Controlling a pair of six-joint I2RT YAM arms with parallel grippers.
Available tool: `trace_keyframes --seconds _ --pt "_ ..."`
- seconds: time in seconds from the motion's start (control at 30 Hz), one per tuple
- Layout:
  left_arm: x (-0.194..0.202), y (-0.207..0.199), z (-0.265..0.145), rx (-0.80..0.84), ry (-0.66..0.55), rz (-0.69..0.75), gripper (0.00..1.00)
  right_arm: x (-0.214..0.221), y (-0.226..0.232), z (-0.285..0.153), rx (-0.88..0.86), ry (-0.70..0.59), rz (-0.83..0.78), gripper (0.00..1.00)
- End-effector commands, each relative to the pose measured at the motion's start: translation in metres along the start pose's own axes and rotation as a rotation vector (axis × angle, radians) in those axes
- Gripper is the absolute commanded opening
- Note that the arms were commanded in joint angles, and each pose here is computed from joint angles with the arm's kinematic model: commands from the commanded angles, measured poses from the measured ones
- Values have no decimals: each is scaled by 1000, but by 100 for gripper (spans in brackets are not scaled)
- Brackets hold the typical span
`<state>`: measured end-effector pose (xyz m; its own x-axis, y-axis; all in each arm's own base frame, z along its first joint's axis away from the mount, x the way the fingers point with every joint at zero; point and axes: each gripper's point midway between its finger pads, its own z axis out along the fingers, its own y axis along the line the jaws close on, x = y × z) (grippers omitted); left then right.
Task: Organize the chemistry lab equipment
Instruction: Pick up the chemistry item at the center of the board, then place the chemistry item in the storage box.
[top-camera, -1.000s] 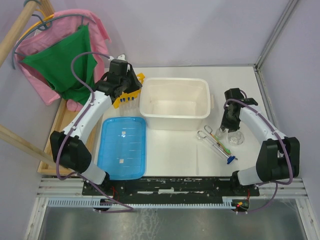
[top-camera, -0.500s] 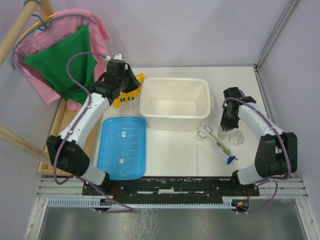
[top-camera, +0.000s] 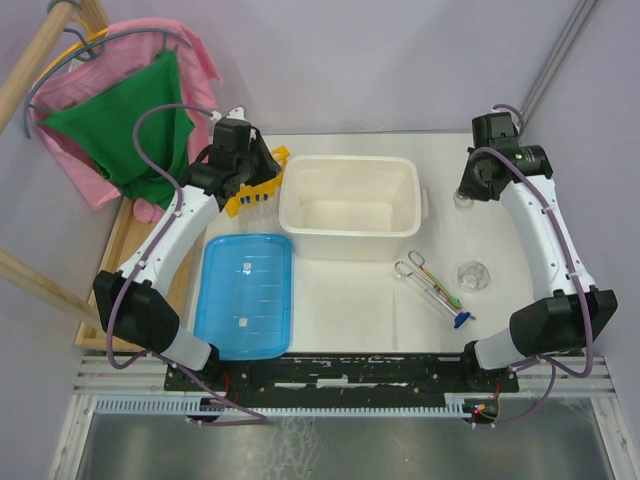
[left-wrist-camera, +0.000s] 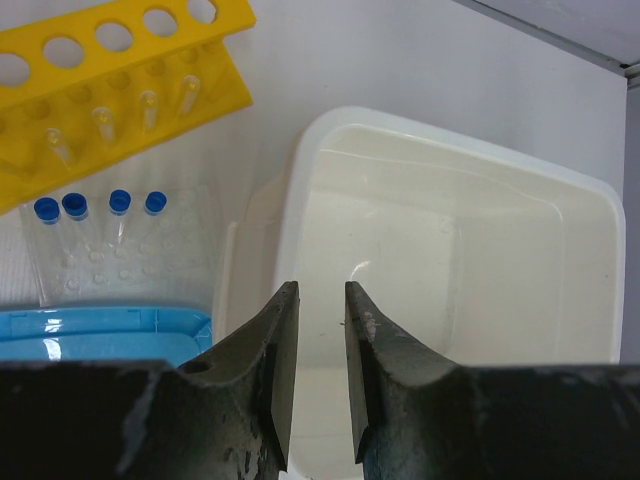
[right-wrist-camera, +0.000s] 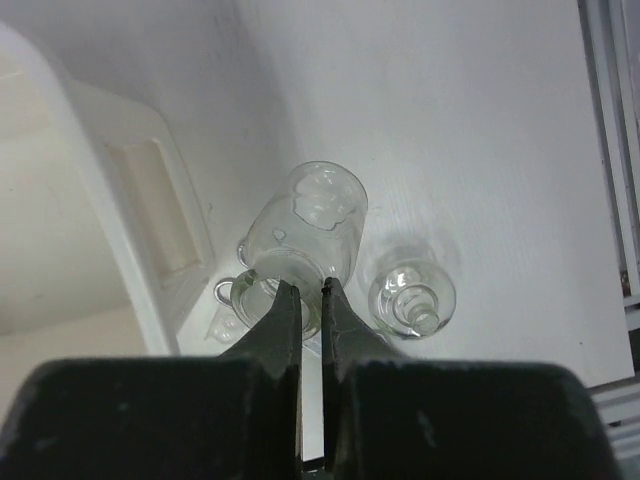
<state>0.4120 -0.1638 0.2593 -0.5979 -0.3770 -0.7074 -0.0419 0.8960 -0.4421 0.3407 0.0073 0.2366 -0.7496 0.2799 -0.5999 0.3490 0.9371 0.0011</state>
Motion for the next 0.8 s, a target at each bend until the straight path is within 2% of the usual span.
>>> trace_keyframes --seconds 0.0,0.13,0.27,0.4,0.53,0.77 --pt "-15 -8 -4 23 -50 -28 32 -22 19 -28 -137 -61 3 1" --pt "-15 -6 -4 14 -54 -28 32 -33 58 -42 -347 -72 -7 1" --pt "-15 -6 -4 12 -53 -27 32 -44 87 -56 -472 -81 -31 1" --pt "-14 -4 -6 4 -58 -31 32 -56 108 -71 -510 -124 -82 1" --pt "-14 -1 -8 -3 -64 -32 32 -53 135 -66 -551 -78 -145 1" --pt "-25 -4 -22 5 -107 -37 32 -25 170 -17 -478 29 -246 1"
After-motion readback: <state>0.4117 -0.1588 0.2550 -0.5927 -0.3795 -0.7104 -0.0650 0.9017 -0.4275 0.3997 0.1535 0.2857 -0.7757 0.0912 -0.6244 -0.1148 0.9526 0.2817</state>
